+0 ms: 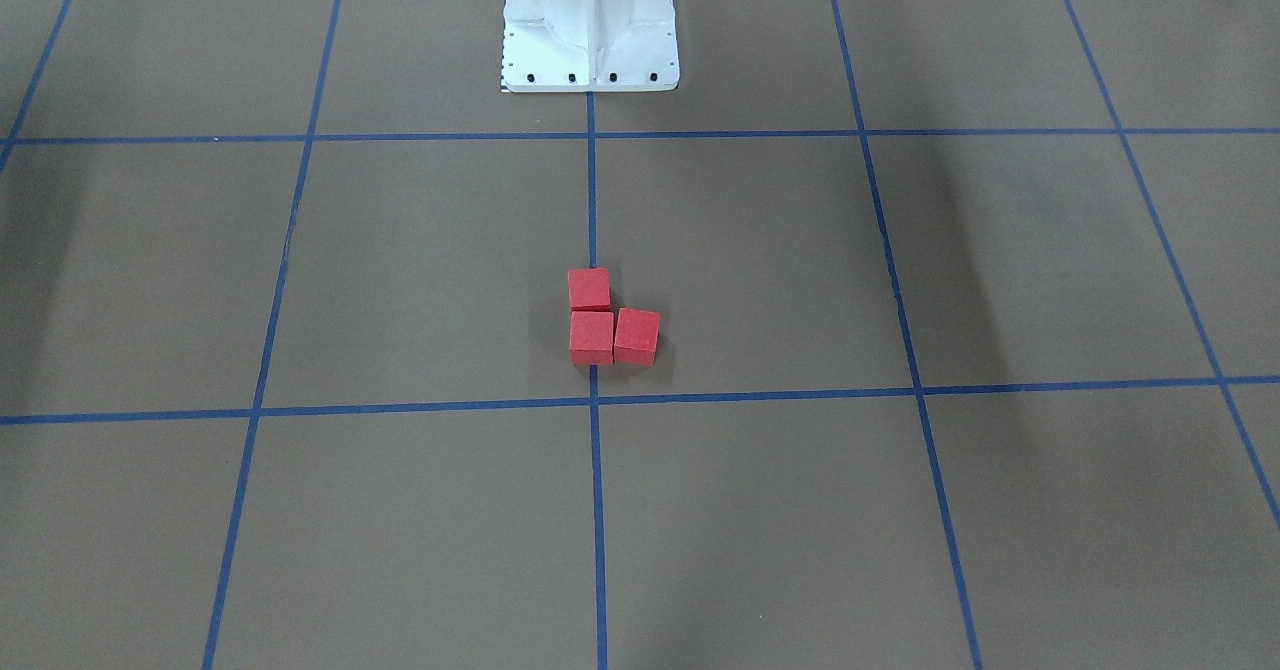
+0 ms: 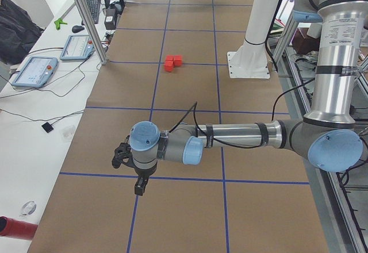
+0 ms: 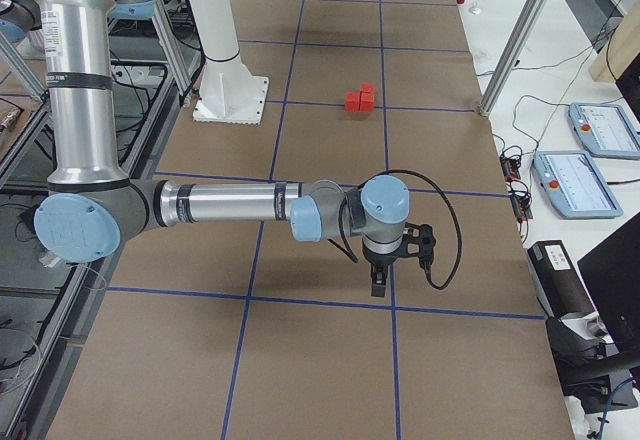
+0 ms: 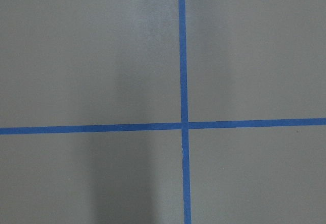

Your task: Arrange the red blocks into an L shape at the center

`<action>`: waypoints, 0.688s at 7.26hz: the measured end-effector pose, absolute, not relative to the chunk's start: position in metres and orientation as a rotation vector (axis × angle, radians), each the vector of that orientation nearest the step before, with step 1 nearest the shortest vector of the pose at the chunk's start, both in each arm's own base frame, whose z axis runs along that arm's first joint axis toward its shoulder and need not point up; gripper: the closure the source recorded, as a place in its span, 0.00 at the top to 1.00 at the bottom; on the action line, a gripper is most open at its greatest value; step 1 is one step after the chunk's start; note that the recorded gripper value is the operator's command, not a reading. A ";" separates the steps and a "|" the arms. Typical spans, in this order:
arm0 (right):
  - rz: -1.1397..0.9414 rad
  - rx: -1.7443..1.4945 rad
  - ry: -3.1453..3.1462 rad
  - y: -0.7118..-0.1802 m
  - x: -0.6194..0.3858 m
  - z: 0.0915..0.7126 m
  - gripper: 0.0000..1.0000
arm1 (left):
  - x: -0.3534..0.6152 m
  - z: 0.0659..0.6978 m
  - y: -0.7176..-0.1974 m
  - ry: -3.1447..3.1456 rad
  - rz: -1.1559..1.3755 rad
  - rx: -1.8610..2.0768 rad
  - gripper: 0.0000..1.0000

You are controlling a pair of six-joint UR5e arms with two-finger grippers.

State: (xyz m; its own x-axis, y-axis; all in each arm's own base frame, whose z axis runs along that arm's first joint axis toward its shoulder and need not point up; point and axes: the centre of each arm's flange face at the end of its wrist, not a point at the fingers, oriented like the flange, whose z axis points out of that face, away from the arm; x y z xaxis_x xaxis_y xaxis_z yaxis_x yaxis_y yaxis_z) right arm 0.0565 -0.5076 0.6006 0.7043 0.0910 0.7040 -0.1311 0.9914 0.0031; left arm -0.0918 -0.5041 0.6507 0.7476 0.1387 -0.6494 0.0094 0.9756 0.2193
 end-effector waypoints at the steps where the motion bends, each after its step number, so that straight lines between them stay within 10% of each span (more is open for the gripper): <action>1: 0.126 0.036 -0.772 -0.502 0.057 0.583 0.99 | -0.092 0.648 -0.503 0.724 0.068 0.217 1.00; 5: 0.047 0.033 -0.763 -0.495 0.057 0.583 0.99 | -0.089 0.647 -0.490 0.736 0.054 0.181 1.00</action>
